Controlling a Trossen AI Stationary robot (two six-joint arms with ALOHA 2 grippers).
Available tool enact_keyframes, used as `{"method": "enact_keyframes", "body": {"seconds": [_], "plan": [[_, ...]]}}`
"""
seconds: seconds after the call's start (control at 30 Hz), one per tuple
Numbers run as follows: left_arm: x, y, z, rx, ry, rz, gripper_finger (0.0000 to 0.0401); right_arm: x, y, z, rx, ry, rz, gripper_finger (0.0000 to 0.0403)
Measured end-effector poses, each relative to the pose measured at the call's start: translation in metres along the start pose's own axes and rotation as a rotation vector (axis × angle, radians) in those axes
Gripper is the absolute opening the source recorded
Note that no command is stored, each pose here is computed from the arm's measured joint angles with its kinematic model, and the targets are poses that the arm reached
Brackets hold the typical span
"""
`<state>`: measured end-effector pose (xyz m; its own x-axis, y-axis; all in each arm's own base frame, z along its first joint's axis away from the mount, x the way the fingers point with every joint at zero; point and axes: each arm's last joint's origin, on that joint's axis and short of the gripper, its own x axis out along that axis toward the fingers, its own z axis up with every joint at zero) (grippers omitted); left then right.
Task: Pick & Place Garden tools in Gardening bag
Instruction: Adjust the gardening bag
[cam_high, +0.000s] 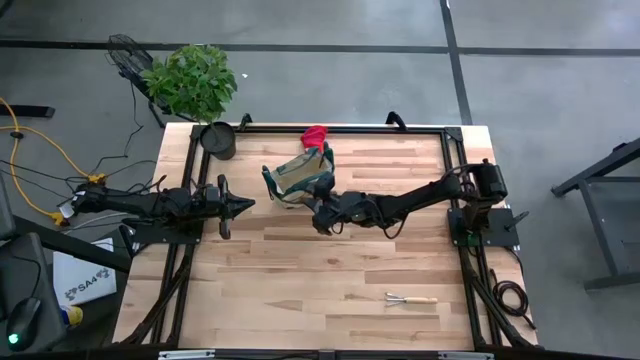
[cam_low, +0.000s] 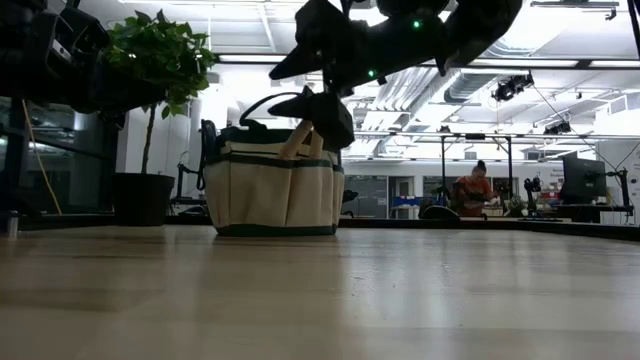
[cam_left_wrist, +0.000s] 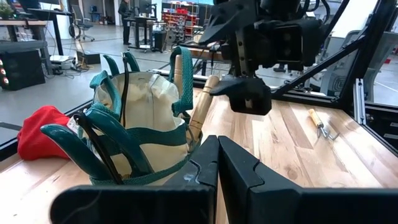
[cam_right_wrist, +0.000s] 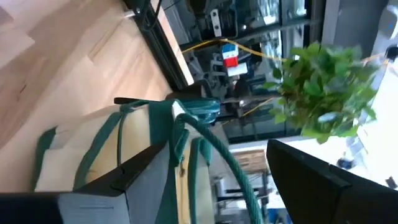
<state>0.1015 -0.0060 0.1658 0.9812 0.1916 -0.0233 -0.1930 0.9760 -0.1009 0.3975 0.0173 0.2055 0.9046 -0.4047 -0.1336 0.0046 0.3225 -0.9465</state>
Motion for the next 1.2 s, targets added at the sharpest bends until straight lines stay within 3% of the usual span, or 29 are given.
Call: {"method": "enact_keyframes", "body": {"seconds": [0.27, 0.5, 0.77, 0.87, 1.0, 1.2], "plan": [[0.0, 0.0, 0.0, 0.0, 0.0, 0.0, 0.0003, 0.007, -0.002, -0.012, -0.041, -0.046, 0.043, 0.0262], [0.0, 0.0, 0.0, 0.0, 0.0, 0.0, 0.0003, 0.001, 0.0, 0.002, 0.053, -0.084, 0.049, 0.0262], [0.0, 0.0, 0.0, 0.0, 0.0, 0.0, 0.0003, -0.001, -0.015, 0.031, 0.321, 0.025, 0.032, 0.0262], [0.0, 0.0, 0.0, 0.0, 0.0, 0.001, 0.0003, 0.005, -0.032, 0.038, 0.412, 0.132, 0.126, 0.0262], [0.0, 0.0, 0.0, 0.0, 0.0, 0.0, 0.0003, 0.013, -0.063, 0.035, 0.622, 0.226, 0.265, 0.0262], [0.0, 0.0, 0.0, 0.0, 0.0, 0.0, 0.0003, 0.02, -0.089, 0.026, 0.791, 0.183, 0.398, 0.0262]]}}
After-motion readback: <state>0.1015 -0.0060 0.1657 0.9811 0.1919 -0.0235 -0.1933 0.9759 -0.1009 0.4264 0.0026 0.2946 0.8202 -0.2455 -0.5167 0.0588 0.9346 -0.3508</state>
